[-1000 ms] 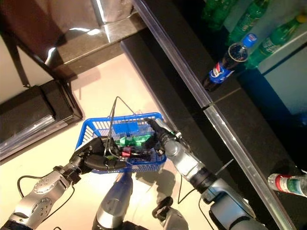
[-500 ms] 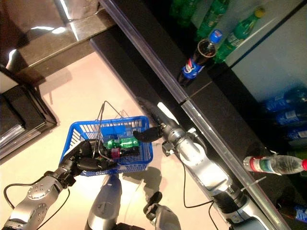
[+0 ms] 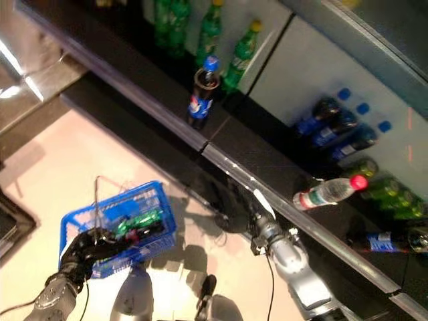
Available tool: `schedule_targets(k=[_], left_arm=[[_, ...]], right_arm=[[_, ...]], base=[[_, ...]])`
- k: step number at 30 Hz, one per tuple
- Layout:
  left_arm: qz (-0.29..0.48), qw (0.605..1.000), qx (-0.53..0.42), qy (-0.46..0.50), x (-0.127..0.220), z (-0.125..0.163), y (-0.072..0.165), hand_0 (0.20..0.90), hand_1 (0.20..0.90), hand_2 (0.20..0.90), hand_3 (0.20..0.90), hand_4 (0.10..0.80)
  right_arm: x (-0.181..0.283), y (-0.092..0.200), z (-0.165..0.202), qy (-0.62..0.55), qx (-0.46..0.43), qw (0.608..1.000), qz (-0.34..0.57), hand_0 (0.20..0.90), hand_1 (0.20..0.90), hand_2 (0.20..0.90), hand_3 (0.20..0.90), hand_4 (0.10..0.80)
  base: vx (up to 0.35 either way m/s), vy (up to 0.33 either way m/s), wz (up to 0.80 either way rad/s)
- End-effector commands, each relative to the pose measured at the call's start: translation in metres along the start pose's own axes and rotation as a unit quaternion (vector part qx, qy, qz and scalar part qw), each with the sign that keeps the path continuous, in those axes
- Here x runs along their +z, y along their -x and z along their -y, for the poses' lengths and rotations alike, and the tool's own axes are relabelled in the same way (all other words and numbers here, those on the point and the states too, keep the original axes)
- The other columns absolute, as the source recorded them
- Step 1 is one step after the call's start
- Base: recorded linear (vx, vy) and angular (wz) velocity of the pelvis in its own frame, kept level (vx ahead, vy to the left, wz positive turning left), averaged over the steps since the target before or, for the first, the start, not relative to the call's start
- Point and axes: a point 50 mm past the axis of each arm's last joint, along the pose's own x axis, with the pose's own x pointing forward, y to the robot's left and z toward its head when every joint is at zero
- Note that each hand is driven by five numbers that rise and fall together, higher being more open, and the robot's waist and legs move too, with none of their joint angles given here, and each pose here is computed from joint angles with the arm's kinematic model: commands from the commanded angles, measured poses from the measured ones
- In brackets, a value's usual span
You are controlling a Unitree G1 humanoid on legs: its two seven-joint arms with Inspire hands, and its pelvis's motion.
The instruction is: Pick up the drink and place into the basket.
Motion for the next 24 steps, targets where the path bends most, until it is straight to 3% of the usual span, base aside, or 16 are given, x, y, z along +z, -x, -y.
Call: schedule_targets(k=[1,4,9,13,14,18,21,24], left_arm=[[0.081,0.994,-0.026,0.074,0.013,0.012,0.003,0.3,0.3,0.3,0.2,0.1],[0.004,0.996,0.024,0.081,-0.02,0.007,-0.003,0.3,0.3,0.3,0.2,0.1],[-0.055,0.995,0.061,0.054,-0.048,0.005,-0.005,0.3,0.3,0.3,0.2,0.1],[-0.103,0.993,0.063,-0.006,-0.075,0.006,-0.002,0.3,0.3,0.3,0.2,0.1],[-0.114,0.992,0.054,-0.026,-0.082,0.006,0.0,0.3,0.3,0.3,0.2,0.1],[-0.149,0.986,0.059,-0.039,-0.099,0.001,0.007,0.3,0.3,0.3,0.2,0.1],[-0.162,0.983,0.075,-0.029,-0.108,-0.007,0.014,0.3,0.3,0.3,0.2,0.1],[-0.173,0.981,0.083,-0.023,-0.113,-0.008,0.017,0.3,0.3,0.3,0.2,0.1]], right_arm=[[-0.009,0.003,-0.006,0.017,0.011,1.0,0.014,0.9,0.9,0.9,0.9,0.8],[-0.05,0.004,-0.018,-0.03,0.016,0.997,-0.072,0.9,0.9,0.9,0.9,0.8],[-0.107,0.015,-0.033,-0.061,0.007,0.977,-0.206,0.9,0.9,0.9,0.9,0.8],[-0.165,0.041,-0.046,-0.104,-0.017,0.936,-0.336,0.9,0.9,0.9,0.9,0.8],[-0.186,0.058,-0.05,-0.123,-0.026,0.915,-0.384,0.9,0.9,0.9,0.9,0.8],[-0.216,0.096,-0.051,-0.181,-0.063,0.85,-0.49,0.9,0.9,0.9,0.9,0.8],[-0.225,0.112,-0.054,-0.228,-0.08,0.821,-0.518,0.9,0.9,0.9,0.9,0.8],[-0.226,0.116,-0.054,-0.232,-0.085,0.828,-0.504,0.9,0.9,0.9,0.9,0.8]], base=[[-0.031,0.086,-0.23],[-0.037,0.076,-0.18],[-0.025,0.043,-0.07],[-0.032,0.044,-0.01],[-0.021,0.048,-0.03],[-0.001,0.057,-0.09],[0.022,0.033,-0.08],[0.026,0.015,-0.01]])
